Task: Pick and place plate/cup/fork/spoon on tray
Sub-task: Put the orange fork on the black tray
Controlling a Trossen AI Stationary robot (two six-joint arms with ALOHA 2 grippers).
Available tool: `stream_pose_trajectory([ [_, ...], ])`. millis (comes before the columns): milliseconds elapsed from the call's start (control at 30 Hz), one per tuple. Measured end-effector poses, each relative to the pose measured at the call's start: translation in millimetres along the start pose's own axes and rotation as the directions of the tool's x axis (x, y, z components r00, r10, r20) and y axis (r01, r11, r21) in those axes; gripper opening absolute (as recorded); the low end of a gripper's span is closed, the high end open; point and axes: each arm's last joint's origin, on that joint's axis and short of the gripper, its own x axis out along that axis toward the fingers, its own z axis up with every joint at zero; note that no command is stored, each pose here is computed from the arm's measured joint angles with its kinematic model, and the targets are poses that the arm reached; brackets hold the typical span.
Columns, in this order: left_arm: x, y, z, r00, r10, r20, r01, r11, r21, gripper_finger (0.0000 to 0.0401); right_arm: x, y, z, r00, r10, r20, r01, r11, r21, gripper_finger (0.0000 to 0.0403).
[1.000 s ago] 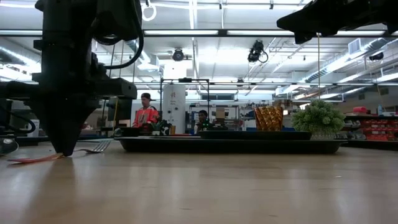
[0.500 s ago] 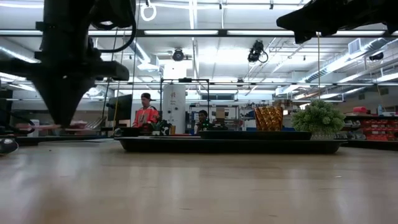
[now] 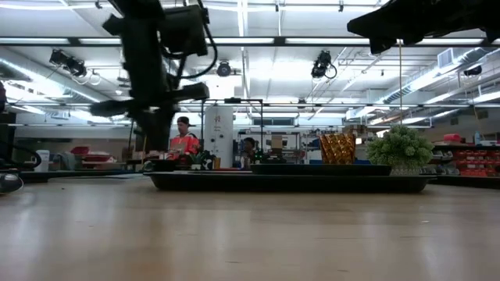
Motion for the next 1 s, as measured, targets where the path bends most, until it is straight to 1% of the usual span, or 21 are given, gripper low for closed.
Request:
stream_pose_trajectory([
  [133, 7, -7, 22, 0.997, -0.072, 0.037, 0.073, 0.997, -0.013, 0.0021, 0, 0, 0, 1.000, 0.000, 0.000, 0.000, 1.000, 0.000, 0.0009],
  [200, 10, -9, 30, 0.994, -0.094, 0.050, 0.095, 0.995, -0.015, 0.0021, 0, 0, 0, 1.000, 0.000, -0.001, 0.000, 1.000, 0.000, 0.0009],
  [267, 15, -15, 36, 0.987, -0.146, 0.063, 0.147, 0.989, -0.017, 0.0021, 0, 0, 0, 1.000, 0.000, -0.001, 0.000, 1.000, -0.001, 0.0009],
  [333, 21, -19, 40, 0.982, -0.175, 0.066, 0.176, 0.984, -0.009, 0.0021, 0, 0, 0, 1.000, 0.000, 0.001, 0.000, 1.000, -0.003, 0.0009],
  [400, 27, -26, 42, 0.971, -0.230, 0.063, 0.231, 0.973, -0.009, 0.0021, 0, 0, 0, 1.000, 0.000, 0.000, 0.000, 1.000, -0.004, 0.0009],
  [500, 37, -33, 42, 0.960, -0.274, 0.050, 0.274, 0.962, -0.001, 0.0021, 0, 0, 0, 1.000, -0.001, 0.006, 0.002, 1.000, -0.003, 0.0009],
  [600, 47, -36, 41, 0.958, -0.284, 0.049, 0.284, 0.959, 0.003, 0.0021, 0, 0, 1, 1.000, -0.002, 0.007, 0.002, 1.000, -0.003, 0.0009],
  [800, 65, -35, 42, 0.970, -0.240, 0.043, 0.240, 0.971, 0.000, 0.0021, 0, 0, 1, 1.000, -0.002, 0.009, 0.002, 1.000, -0.002, 0.0009],
  [1000, 66, -36, 43, 0.966, -0.251, 0.061, 0.251, 0.968, 0.002, 0.0021, 0, 0, 1, 1.000, -0.002, 0.007, 0.002, 1.000, -0.002, 0.0009],
])
